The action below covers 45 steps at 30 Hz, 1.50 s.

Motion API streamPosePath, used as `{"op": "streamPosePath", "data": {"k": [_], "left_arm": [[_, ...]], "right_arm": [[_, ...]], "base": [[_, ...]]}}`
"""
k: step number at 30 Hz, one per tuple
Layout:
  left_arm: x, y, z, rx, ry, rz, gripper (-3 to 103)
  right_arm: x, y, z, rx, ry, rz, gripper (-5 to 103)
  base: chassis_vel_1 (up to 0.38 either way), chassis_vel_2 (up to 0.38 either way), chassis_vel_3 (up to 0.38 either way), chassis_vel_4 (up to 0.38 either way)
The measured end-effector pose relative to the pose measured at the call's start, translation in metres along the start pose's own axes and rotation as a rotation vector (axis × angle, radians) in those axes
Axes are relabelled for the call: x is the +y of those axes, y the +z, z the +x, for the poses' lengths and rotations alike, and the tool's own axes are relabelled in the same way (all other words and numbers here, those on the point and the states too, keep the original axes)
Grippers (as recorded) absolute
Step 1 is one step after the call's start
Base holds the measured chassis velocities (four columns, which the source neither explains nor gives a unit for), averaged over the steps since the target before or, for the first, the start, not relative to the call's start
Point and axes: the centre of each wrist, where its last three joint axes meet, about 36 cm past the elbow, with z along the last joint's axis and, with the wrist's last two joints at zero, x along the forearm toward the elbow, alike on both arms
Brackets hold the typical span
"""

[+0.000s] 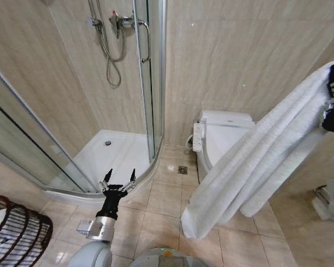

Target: Discard the used towel into the hamper.

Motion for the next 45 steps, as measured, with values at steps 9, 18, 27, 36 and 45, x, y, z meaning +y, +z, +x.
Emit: {"op": "streamPosePath", "data": {"k": [9,18,27,36,45], "left_arm": [[0.0000,0.0000,0.0000,0.000,0.000,0.000,100],[0.0000,0.0000,0.0000,0.000,0.000,0.000,100],[0.0000,0.0000,0.0000,0.000,0.000,0.000,100],[0.0000,0.0000,0.0000,0.000,0.000,0.000,100],[0.0000,0.0000,0.0000,0.000,0.000,0.000,100]], "right_arm": [[-0.0021,-0.0017,0.0022,0.002,0.003,0.011,5],[-0.0018,-0.0011,0.0028,0.003,0.004,0.009,5],[-0.0015,-0.0008,0.0026,0.003,0.003,0.004,5],[-0.0010,0.0000,0.0029,0.005,0.004,0.000,5],[-0.0007,0.0003,0.0029,0.006,0.002,-0.003,5]], "base": [[0.000,0.000,0.000,0.000],[0.000,0.000,0.000,0.000],[0.000,0.000,0.000,0.000],[0.000,0.000,0.000,0.000],[0.000,0.000,0.000,0.000]]}}
